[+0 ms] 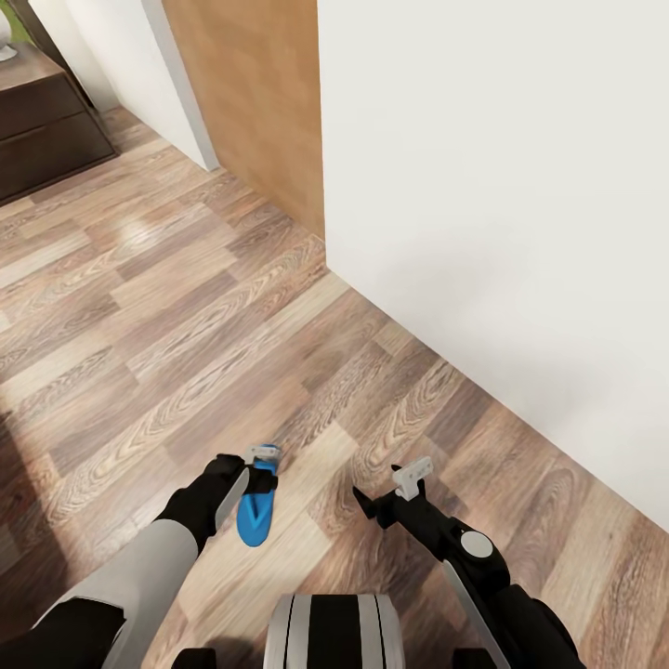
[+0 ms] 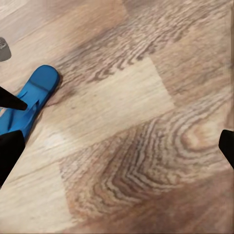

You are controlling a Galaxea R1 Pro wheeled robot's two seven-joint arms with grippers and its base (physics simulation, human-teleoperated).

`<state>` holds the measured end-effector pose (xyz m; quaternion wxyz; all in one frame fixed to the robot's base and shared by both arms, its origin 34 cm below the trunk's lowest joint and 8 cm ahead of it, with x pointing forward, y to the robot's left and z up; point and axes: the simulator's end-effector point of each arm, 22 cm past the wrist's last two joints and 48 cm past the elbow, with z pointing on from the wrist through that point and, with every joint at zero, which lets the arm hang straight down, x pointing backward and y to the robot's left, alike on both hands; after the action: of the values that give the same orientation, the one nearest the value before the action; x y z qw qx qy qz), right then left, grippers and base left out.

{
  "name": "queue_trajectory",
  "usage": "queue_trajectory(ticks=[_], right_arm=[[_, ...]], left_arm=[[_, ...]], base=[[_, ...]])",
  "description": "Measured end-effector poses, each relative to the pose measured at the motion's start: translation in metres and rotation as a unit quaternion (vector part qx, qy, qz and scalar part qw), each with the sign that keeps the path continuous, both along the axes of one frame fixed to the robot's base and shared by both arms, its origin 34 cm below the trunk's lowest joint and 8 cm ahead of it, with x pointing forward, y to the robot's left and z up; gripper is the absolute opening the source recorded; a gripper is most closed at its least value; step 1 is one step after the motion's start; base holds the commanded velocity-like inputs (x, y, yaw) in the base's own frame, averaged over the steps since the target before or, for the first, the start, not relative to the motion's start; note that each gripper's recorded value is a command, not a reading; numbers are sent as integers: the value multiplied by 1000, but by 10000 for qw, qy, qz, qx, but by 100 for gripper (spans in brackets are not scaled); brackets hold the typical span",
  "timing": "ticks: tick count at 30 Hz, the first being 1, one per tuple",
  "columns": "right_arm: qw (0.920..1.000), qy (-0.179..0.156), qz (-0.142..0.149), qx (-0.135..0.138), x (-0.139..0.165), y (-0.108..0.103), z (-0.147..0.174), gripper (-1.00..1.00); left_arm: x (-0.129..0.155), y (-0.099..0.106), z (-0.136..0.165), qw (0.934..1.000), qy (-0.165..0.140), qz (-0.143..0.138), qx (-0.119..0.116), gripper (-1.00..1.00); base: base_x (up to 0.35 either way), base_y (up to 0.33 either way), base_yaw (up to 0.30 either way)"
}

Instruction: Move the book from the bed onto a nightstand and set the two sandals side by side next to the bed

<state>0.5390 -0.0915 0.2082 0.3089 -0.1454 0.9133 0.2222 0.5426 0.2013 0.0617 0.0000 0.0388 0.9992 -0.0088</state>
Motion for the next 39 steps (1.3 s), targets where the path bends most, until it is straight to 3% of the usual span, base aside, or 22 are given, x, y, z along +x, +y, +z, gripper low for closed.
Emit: queue_trajectory(ticks=[14,39], right_arm=[[10000,-13,1,6,0,0,0,100],[9990,447,-3,4,-28,0,-44,100]], left_arm=[[0,0,0,10000,2,3,0,100],[-43,-2,-44,9988,481,15,-23,100]], base=[[15,0,0],[0,0,0]])
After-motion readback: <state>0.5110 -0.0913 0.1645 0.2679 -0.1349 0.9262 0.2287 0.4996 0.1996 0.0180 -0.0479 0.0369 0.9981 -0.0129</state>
